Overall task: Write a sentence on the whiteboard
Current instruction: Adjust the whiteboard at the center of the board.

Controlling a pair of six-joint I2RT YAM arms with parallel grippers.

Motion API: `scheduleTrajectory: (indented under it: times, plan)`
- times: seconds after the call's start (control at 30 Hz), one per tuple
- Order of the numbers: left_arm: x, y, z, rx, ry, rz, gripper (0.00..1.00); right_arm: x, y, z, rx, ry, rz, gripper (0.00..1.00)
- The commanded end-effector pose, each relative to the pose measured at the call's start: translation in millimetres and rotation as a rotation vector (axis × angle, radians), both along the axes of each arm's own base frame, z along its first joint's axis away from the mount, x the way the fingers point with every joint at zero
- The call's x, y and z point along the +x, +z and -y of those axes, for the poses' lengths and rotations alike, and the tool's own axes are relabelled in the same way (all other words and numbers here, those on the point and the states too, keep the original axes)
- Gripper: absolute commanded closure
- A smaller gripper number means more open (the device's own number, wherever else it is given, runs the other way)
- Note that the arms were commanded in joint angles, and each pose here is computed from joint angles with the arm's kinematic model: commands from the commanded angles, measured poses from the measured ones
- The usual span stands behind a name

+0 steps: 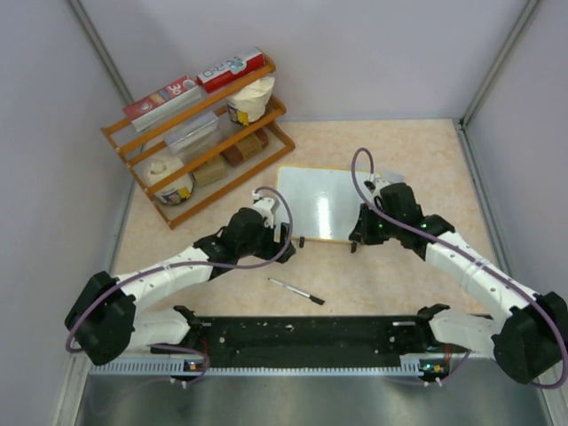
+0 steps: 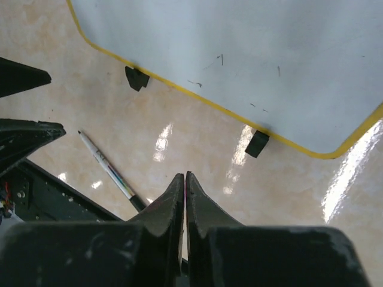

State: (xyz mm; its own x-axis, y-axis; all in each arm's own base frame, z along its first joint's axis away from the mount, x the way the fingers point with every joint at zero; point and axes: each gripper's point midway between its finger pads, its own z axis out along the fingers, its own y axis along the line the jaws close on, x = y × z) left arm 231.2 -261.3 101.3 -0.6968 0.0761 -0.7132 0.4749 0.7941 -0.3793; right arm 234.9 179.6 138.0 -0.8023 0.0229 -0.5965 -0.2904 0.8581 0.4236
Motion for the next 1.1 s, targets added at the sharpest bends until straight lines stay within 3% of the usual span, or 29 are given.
scheduleTrajectory:
  times: [0.0, 0.3, 0.5, 0.77, 0.87, 1.07]
  plan:
    - [-5, -13, -32, 0.027, 0.054, -0.027, 0.13, 15, -7, -21, 0.011, 0.001, 0.015, 1.00]
    - [-16, -16, -31, 0.036, -0.020, -0.043, 0.12, 10, -66, -23, -0.089, 0.011, -0.113, 1.00]
    - [-16, -5, -22, 0.040, -0.105, -0.013, 0.12, 12, -99, 1, -0.234, -0.095, -0.181, 1.00]
    - [-27, 7, -7, 0.050, -0.261, 0.054, 0.10, 30, -102, 29, -0.369, -0.236, -0.133, 1.00]
    - [-41, 5, 3, 0.120, -0.383, 0.089, 0.07, 34, -92, 23, -0.351, -0.209, -0.116, 1.00]
    - [-60, -14, 19, 0.334, -0.560, 0.115, 0.07, 20, -45, -13, -0.146, -0.024, -0.054, 1.00]
